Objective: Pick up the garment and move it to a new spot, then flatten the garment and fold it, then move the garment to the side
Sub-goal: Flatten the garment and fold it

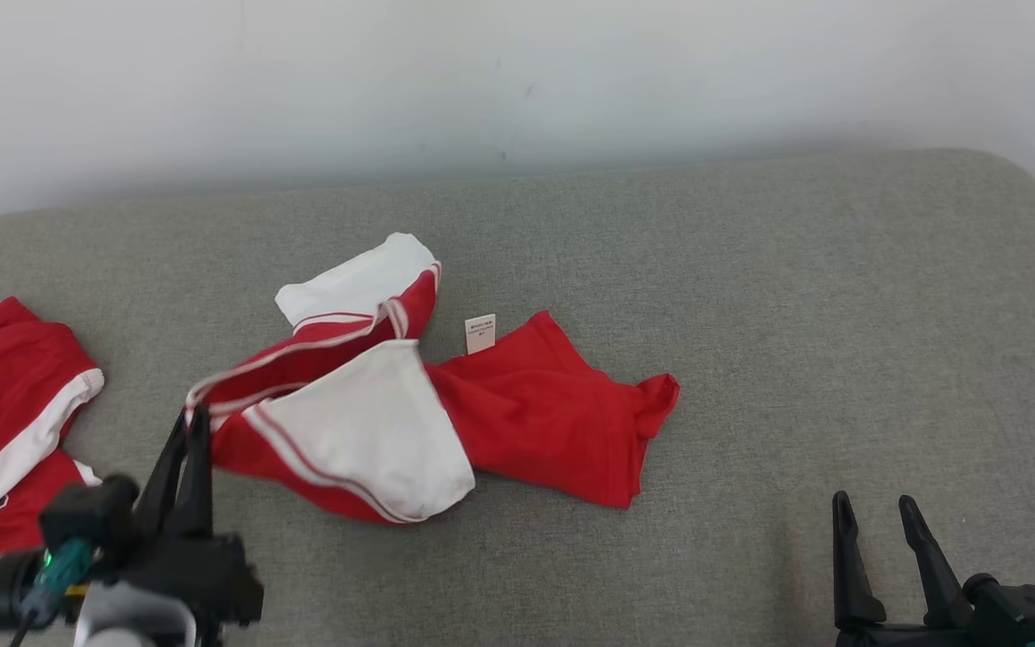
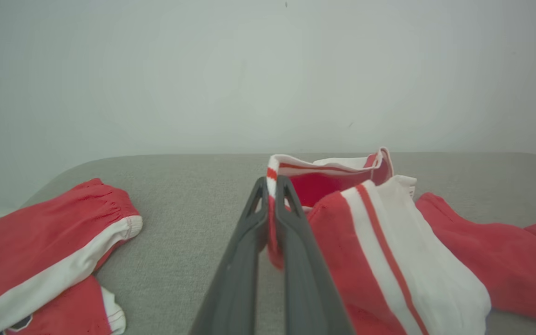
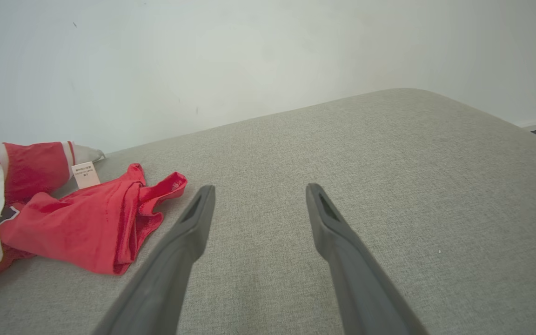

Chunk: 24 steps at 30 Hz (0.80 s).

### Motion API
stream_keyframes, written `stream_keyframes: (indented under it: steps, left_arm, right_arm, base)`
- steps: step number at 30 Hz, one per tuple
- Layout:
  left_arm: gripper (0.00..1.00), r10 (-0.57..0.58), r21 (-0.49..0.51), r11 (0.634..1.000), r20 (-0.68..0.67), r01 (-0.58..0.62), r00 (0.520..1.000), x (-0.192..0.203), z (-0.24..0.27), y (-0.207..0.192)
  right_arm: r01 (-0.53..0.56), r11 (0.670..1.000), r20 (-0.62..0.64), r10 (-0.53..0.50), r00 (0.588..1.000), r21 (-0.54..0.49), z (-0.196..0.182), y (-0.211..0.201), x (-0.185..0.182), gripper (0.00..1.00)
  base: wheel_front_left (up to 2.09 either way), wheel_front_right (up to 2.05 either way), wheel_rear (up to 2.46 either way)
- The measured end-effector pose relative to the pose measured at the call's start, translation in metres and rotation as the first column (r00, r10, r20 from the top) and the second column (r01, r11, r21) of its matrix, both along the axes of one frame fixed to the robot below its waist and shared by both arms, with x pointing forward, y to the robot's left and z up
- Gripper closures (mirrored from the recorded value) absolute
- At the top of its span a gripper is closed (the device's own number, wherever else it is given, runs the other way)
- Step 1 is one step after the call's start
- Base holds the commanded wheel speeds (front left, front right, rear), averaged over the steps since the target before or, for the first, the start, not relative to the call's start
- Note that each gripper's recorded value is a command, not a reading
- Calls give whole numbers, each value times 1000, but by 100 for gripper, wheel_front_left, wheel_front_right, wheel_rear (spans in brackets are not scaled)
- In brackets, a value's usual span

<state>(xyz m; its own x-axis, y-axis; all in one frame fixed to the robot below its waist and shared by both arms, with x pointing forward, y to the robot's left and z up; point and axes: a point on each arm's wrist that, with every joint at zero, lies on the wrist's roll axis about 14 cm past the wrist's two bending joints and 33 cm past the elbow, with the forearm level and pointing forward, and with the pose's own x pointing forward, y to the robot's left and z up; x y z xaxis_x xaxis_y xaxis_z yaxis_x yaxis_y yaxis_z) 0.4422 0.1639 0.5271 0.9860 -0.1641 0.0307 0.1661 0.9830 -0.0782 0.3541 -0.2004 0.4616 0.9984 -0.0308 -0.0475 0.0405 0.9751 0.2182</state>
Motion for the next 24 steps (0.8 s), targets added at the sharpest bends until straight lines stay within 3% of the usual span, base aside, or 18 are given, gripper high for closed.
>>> stream_keyframes:
  steps: [12,13,14,15,24]
  left_arm:
    - [100,201,-64,974,-214,-219,956,-57,-82,53]
    - [91,220,-70,968,-219,-240,951,-58,-84,59]
    - [66,230,-60,967,-228,-249,946,-61,-89,63]
    - [0,238,-52,965,-233,-257,943,-63,-91,65]
    - [0,288,-61,951,-174,-302,942,-69,-76,80]
  right_arm:
    - [-16,999,-7,16,1000,-34,-1,3,-2,0]
    - [-20,999,-7,19,1000,-38,-1,3,-2,0]
    - [-22,999,-6,21,1000,-39,-1,4,-2,0]
    - [-24,999,-5,24,1000,-41,-1,5,-3,0]
    - [-39,998,5,40,999,-43,3,10,-9,0]
  base:
    - [0,0,0]
    - [0,0,0]
    - [0,0,0]
    - [0,0,0]
    - [0,0,0]
